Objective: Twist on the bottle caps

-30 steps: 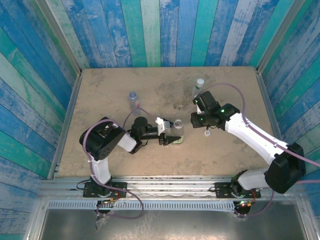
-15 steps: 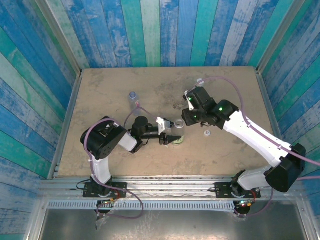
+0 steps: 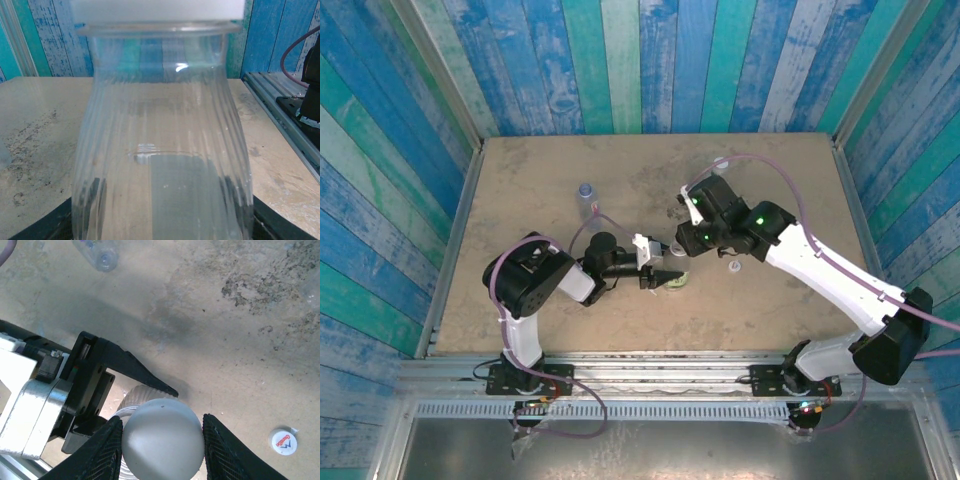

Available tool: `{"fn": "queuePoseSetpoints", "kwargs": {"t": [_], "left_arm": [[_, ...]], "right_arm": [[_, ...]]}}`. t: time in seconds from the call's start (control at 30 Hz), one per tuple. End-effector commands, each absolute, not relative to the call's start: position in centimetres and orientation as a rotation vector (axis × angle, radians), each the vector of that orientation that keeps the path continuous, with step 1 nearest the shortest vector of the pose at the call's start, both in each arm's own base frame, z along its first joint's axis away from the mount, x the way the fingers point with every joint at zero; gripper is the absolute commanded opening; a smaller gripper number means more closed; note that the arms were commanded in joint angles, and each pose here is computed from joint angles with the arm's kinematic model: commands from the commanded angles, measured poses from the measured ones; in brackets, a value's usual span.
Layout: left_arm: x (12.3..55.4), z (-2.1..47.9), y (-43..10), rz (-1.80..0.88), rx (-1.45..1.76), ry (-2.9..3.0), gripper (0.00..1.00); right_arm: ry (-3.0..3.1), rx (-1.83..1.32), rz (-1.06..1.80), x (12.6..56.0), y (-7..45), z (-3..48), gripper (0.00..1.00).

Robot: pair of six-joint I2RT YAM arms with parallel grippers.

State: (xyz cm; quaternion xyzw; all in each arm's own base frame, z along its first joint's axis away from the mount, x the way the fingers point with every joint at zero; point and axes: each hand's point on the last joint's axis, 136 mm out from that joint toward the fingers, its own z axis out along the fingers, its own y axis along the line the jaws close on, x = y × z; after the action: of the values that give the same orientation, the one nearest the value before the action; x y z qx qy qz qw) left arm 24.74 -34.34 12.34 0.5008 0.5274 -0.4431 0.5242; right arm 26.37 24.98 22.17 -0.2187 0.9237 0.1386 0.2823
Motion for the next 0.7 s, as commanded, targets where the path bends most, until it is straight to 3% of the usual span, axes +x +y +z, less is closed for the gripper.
{"fn": "queuePoseSetpoints", "kwargs": {"t": [0.0,0.67], "left_arm": [[24.6,9.2,-34.4,-1.083,1.228,1.366,0.61],[24.3,9.3,-34.2,-1.084,1.243,1.366,0.61]], "right_arm": [[2.477,-0.638,0.392,25.3,25.2,22.6,0.44],[2.510,-0.738,0.299,25.3,25.9,21.2,0.44]]}}
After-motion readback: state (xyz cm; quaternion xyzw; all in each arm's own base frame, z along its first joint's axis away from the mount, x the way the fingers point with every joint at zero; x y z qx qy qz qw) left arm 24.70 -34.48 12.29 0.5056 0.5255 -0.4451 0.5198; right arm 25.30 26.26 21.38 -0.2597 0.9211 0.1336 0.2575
